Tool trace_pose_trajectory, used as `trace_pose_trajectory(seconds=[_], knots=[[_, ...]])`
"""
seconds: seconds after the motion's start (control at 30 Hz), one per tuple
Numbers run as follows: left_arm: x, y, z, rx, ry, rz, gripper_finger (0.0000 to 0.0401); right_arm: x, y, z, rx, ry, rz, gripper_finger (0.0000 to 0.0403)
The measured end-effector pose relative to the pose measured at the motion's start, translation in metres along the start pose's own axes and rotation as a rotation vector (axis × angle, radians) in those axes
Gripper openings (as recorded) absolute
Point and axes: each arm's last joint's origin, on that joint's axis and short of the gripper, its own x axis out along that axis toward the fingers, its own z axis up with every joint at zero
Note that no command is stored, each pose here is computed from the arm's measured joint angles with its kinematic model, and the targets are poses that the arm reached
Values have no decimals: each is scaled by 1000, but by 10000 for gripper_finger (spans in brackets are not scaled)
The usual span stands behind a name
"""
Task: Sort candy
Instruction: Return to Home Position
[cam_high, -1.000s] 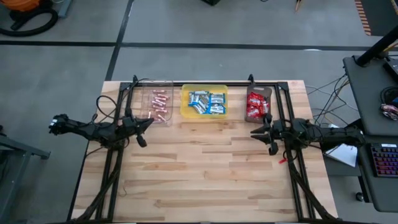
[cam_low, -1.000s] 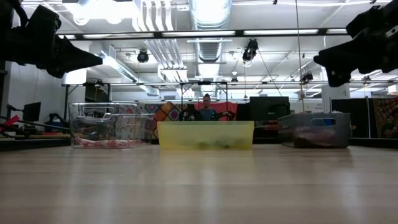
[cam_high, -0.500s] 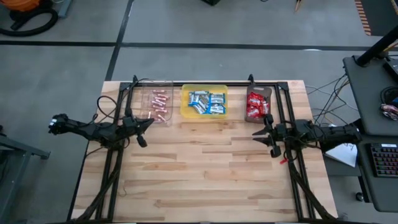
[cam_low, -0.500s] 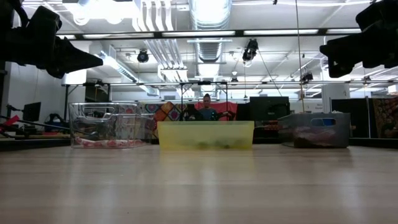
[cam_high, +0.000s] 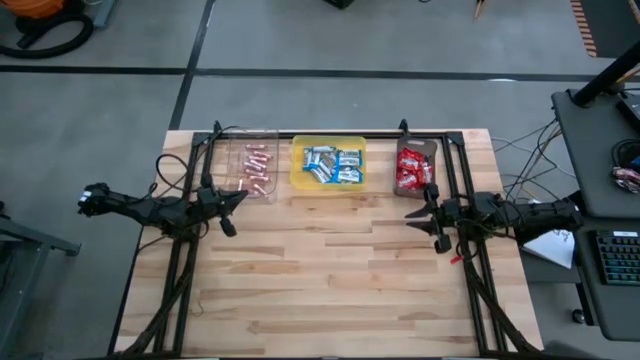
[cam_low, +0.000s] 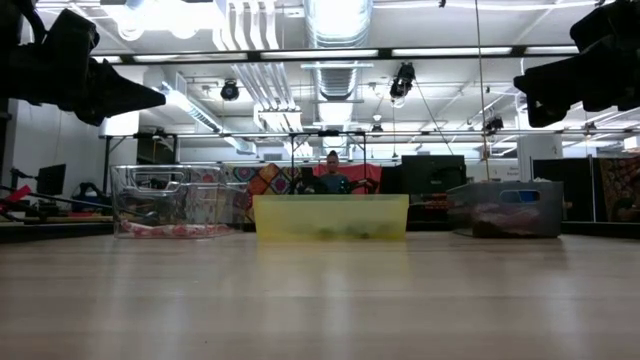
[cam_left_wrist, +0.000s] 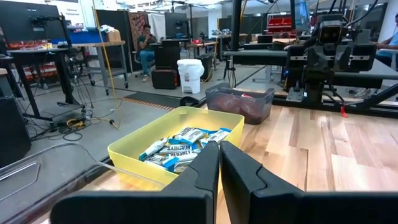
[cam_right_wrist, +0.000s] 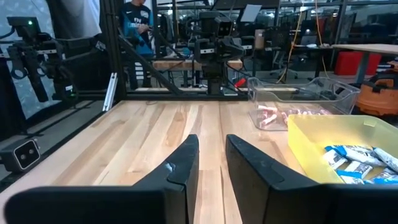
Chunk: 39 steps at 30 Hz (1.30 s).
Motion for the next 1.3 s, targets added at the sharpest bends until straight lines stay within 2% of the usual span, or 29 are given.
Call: trace_pose_trajectory(seconds=[0.57, 0.97, 1.3], knots=[[0, 0, 0, 0, 0, 0, 0, 0, 0, 0, 0, -4, -1, 87], [0, 0, 0, 0, 0, 1, 0, 0, 0, 0, 0, -5, -1, 73], [0, 0, 0, 0, 0, 0, 0, 0, 0, 0, 0, -5, -1, 81]])
